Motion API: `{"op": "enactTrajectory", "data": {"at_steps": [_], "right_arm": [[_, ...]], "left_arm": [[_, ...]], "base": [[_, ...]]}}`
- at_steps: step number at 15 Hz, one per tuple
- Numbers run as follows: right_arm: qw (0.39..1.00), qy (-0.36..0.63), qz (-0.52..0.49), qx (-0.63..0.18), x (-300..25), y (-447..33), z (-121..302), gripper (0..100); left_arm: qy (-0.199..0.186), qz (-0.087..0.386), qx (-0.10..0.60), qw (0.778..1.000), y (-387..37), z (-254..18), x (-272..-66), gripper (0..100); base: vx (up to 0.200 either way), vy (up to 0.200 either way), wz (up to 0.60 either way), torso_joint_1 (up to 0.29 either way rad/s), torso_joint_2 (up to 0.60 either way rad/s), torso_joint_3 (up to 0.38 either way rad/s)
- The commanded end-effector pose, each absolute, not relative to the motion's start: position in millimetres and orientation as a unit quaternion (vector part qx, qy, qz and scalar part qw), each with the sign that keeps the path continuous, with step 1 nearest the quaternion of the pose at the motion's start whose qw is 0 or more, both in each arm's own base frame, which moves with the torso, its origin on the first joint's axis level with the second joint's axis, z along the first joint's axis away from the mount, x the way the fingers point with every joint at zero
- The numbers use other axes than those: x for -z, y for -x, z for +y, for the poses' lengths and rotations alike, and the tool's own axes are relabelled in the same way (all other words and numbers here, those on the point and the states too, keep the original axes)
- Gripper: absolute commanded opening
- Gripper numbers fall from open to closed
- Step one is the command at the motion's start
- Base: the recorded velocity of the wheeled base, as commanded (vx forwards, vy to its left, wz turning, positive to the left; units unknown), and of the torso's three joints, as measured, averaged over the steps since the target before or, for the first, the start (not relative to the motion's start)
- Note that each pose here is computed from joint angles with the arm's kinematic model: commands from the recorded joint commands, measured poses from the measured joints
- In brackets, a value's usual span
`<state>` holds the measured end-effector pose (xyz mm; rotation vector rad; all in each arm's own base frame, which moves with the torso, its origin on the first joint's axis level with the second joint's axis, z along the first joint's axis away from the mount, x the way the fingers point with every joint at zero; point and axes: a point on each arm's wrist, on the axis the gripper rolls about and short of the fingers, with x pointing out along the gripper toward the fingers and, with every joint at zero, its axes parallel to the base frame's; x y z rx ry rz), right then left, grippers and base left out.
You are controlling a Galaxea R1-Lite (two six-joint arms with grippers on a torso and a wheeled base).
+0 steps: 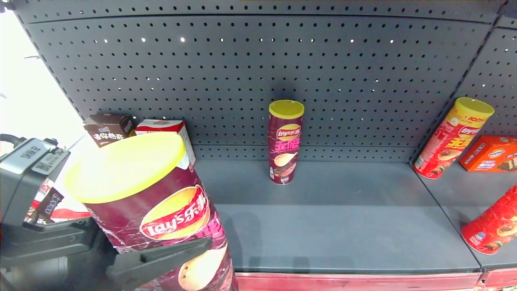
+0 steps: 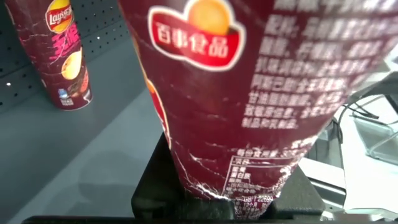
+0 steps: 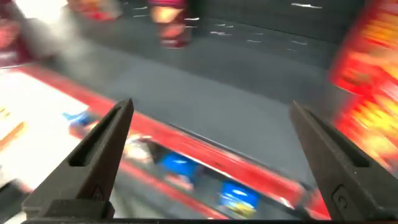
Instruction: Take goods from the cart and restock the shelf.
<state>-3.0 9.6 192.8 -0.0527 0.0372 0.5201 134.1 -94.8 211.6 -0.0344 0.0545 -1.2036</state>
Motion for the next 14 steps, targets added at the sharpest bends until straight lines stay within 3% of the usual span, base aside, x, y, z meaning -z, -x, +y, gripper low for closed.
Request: {"op": "enactTrajectory", "data": {"at_steps": [1, 8, 14], "right_arm": [[0.939, 0.029, 0.080, -0.333, -204, -37, 18, 100], [0.913, 0.040, 0.109, -0.390, -258, -109, 53, 100], [0.899, 0.044, 0.117, -0.420, -256, -158, 87, 100]], "left_arm": [[0.016, 0.028, 0.565, 0.824, -133, -94, -210, 0], [0.017, 0.029, 0.562, 0.826, -134, -93, -209, 0], [0.017, 0.028, 0.563, 0.826, -134, -93, -210, 0]], "base": [[0.000, 0.000, 0.00, 0.000, 0.00, 0.000], [0.000, 0.000, 0.00, 0.000, 0.00, 0.000], [0.000, 0.000, 0.00, 0.000, 0.00, 0.000]]}}
